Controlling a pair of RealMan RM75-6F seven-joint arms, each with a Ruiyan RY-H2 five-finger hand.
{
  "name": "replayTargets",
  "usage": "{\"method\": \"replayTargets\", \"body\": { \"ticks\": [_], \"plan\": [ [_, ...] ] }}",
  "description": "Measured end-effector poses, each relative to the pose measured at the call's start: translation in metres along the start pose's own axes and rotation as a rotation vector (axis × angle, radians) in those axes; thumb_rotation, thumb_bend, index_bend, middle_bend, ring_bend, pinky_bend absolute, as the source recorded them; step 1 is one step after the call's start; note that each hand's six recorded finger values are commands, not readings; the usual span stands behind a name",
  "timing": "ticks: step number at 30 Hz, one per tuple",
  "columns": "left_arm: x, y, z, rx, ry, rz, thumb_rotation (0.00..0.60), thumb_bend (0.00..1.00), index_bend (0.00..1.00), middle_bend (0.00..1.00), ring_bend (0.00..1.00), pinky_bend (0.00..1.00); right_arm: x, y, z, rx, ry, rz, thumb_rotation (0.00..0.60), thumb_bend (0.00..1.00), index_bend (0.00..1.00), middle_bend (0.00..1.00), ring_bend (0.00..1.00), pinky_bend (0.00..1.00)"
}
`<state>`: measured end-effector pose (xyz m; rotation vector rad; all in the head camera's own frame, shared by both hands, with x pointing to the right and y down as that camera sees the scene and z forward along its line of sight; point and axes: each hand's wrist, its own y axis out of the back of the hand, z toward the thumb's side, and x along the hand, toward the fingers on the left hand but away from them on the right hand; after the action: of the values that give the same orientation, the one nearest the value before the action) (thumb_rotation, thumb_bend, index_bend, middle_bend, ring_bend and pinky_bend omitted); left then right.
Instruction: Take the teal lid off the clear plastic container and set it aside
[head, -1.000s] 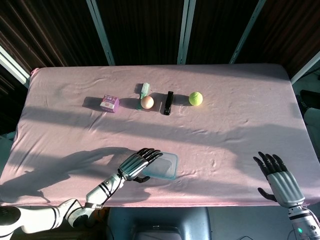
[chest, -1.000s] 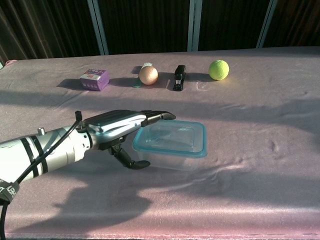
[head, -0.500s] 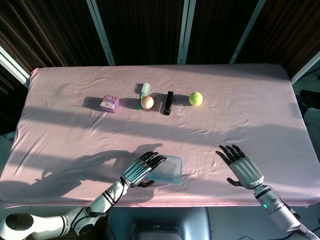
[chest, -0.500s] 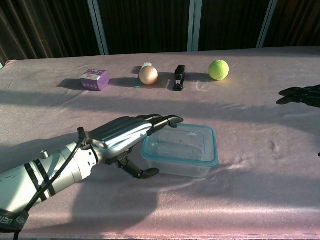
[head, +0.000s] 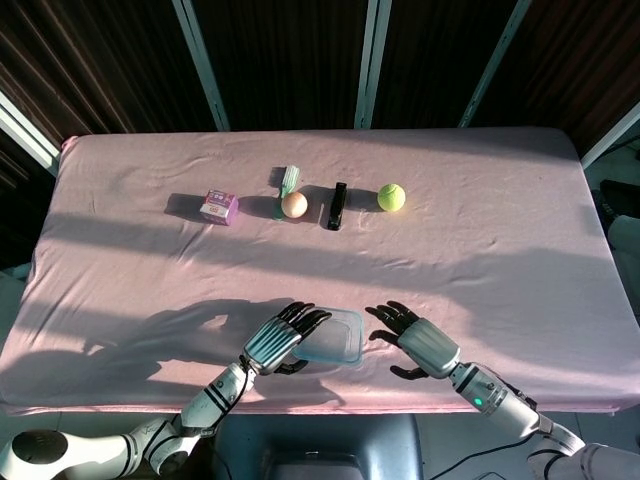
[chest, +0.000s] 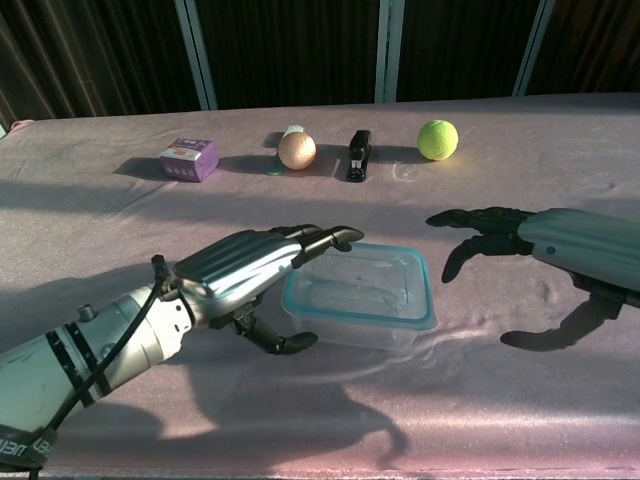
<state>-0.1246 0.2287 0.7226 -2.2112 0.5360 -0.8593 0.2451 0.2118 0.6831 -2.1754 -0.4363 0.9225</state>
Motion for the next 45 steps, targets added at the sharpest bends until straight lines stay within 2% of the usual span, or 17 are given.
{"method": "replayTargets", "body": {
  "ticks": [7, 13, 22, 45],
  "plan": [
    [-0.001, 0.002, 0.000, 0.008, 0.009, 0.005, 0.600, 0.30, 0.00, 0.16, 0.35, 0.34, -0.030, -0.009, 0.026, -0.060, 0.090, -0.026, 0.600, 0.39, 0.46, 0.12, 0.00, 0.00],
    [-0.003, 0.002, -0.004, 0.003, 0.018, 0.000, 0.600, 0.30, 0.00, 0.16, 0.35, 0.34, -0.043, -0.008, 0.034, -0.085, 0.119, -0.059, 0.600, 0.39, 0.51, 0.14, 0.00, 0.00],
    [-0.005, 0.002, -0.008, -0.006, 0.025, -0.003, 0.600, 0.30, 0.00, 0.16, 0.35, 0.34, -0.053, -0.009, 0.036, -0.057, 0.123, -0.066, 0.600, 0.39, 0.58, 0.15, 0.00, 0.00],
    [-0.008, 0.001, -0.011, -0.002, 0.027, -0.009, 0.600, 0.30, 0.00, 0.15, 0.35, 0.34, -0.061, -0.006, 0.040, -0.081, 0.124, -0.082, 0.600, 0.39, 0.60, 0.16, 0.00, 0.00]
  ]
}}
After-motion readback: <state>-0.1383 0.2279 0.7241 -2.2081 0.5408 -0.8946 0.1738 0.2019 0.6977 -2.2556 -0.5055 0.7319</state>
